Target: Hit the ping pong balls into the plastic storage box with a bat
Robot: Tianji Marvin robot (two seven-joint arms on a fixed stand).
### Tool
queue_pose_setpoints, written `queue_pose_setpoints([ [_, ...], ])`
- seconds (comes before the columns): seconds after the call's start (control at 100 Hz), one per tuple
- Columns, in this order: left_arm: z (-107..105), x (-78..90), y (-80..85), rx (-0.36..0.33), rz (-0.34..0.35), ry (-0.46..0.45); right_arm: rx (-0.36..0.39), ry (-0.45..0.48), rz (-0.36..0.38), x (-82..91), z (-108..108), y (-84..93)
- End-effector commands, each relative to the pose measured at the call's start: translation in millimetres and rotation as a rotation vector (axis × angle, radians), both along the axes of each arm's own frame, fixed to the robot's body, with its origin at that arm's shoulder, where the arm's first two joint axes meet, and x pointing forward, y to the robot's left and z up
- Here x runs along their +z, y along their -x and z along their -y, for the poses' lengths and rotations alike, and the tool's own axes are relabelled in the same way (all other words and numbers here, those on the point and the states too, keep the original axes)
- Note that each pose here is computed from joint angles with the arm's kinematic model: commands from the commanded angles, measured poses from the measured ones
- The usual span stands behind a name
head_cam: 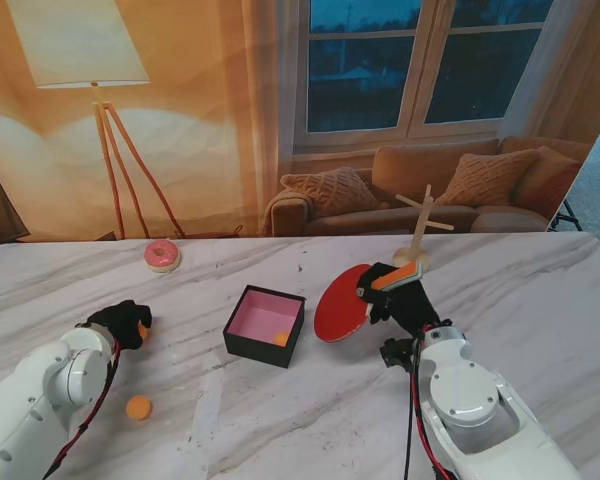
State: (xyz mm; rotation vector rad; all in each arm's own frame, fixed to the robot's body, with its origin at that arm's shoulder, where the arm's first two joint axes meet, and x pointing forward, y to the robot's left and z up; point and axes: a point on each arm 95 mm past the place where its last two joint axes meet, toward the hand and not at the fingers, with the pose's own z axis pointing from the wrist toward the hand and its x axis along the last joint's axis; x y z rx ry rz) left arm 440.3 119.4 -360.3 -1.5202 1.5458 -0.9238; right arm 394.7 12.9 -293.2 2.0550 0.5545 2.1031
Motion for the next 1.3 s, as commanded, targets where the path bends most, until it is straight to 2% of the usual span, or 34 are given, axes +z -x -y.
queue_pose_setpoints([
  [0.0, 0.4, -3.1, 0.0, 0.005, -0.013, 0.002, 0.015, -0.001, -0.005, 1.8, -2.9, 0.1],
  [0.86, -0.9, -8.4, -7.5, 0.012, 0.002, -0.006, 0.02, 0.003, -0.007, 3.2, -5.5, -0.8],
  [1.29, -3.5, 18.4, -2.3, 0.0, 0.042, 0.004, 0.018, -0.013, -0.004, 4.6, -8.8, -1.3],
])
